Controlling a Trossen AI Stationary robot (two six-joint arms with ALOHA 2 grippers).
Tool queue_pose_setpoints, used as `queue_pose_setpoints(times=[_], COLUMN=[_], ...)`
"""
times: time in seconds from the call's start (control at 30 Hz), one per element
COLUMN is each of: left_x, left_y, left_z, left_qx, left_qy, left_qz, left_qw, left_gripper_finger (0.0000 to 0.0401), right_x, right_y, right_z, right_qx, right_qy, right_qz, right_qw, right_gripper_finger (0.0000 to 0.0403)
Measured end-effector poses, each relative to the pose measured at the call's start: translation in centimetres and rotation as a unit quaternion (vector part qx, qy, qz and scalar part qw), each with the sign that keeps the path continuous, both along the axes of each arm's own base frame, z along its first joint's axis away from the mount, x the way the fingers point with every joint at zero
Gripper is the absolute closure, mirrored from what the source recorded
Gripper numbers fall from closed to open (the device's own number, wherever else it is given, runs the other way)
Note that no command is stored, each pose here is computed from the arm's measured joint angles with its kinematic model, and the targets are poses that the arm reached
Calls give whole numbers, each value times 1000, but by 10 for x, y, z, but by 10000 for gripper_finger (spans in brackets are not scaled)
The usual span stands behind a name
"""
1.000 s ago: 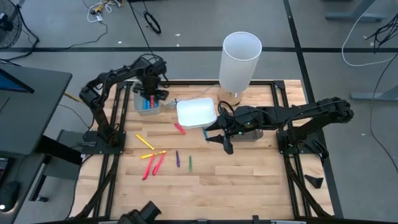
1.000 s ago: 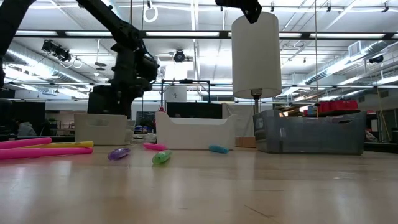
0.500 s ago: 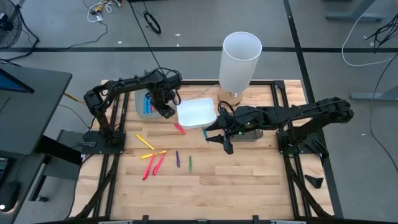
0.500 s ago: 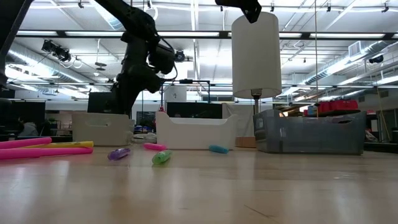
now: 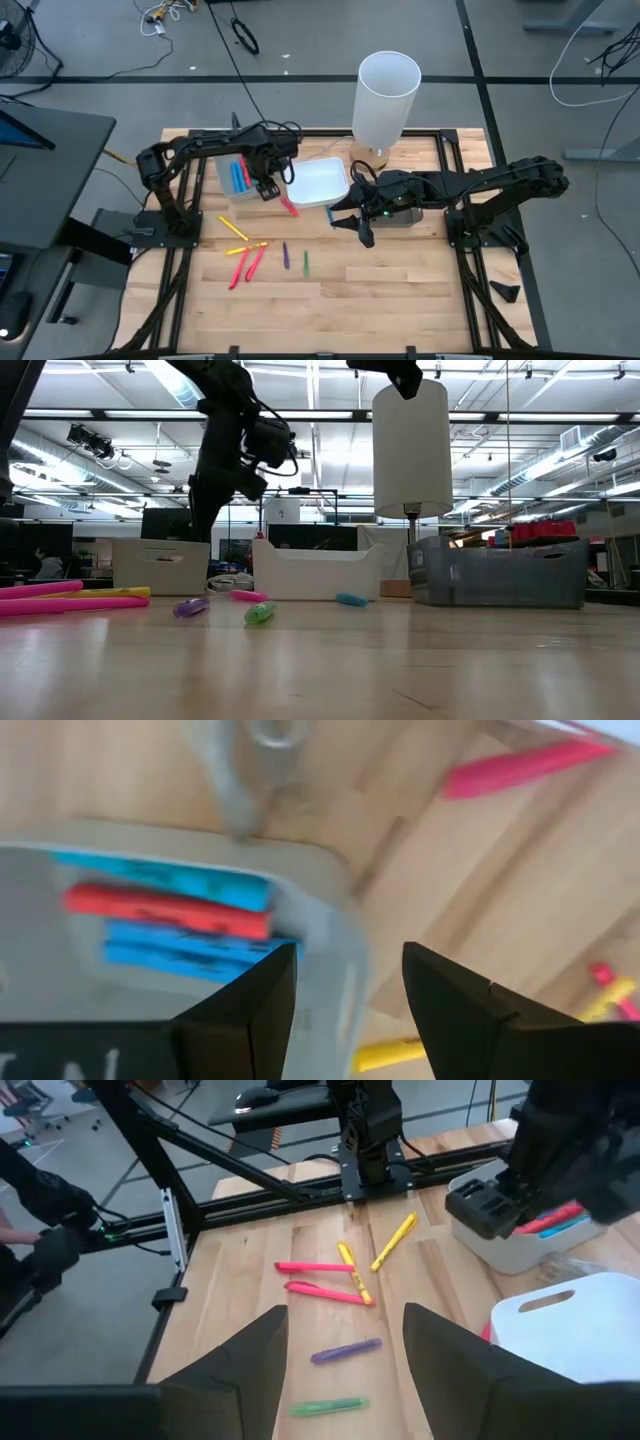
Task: Pick & Place Markers
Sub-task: Adjust the gray bin
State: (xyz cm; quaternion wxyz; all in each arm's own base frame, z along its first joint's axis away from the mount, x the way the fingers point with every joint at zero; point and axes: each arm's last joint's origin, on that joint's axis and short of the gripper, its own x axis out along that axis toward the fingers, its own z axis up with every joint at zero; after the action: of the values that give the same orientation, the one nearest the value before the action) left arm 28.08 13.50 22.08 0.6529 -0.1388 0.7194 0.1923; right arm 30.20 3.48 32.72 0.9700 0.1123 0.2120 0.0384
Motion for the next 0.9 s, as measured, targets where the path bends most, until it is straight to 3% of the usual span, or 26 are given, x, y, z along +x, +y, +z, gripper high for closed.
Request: queue_pose_setpoints(times=[0.17, 0.33, 0.47, 0.63, 0.9], left_x=[-7, -9, -3, -4, -26], left_y=[-9, -32, -52, -68, -74], left_z=[23, 42, 44, 29, -17], left_qx=[39, -14, -17, -13, -2], left_qy=[-33, -94, -98, -70, 8], left_qz=[32, 121, 175, 223, 273], left_qw=[998, 988, 980, 972, 962], left_gripper_finger=[213, 213, 214, 214, 214], right_x=[0, 0, 0, 0, 0], right_y=[0, 0, 0, 0, 0], right_z=[0, 0, 0, 0, 0], right_qx=[-2, -2, -2, 1, 1], right_qy=[0, 0, 0, 1, 1], right_qz=[-1, -1, -1, -2, -2], right_qw=[1000, 1000, 1000, 1000, 1000], right_gripper_finger=[204, 204, 204, 204, 204])
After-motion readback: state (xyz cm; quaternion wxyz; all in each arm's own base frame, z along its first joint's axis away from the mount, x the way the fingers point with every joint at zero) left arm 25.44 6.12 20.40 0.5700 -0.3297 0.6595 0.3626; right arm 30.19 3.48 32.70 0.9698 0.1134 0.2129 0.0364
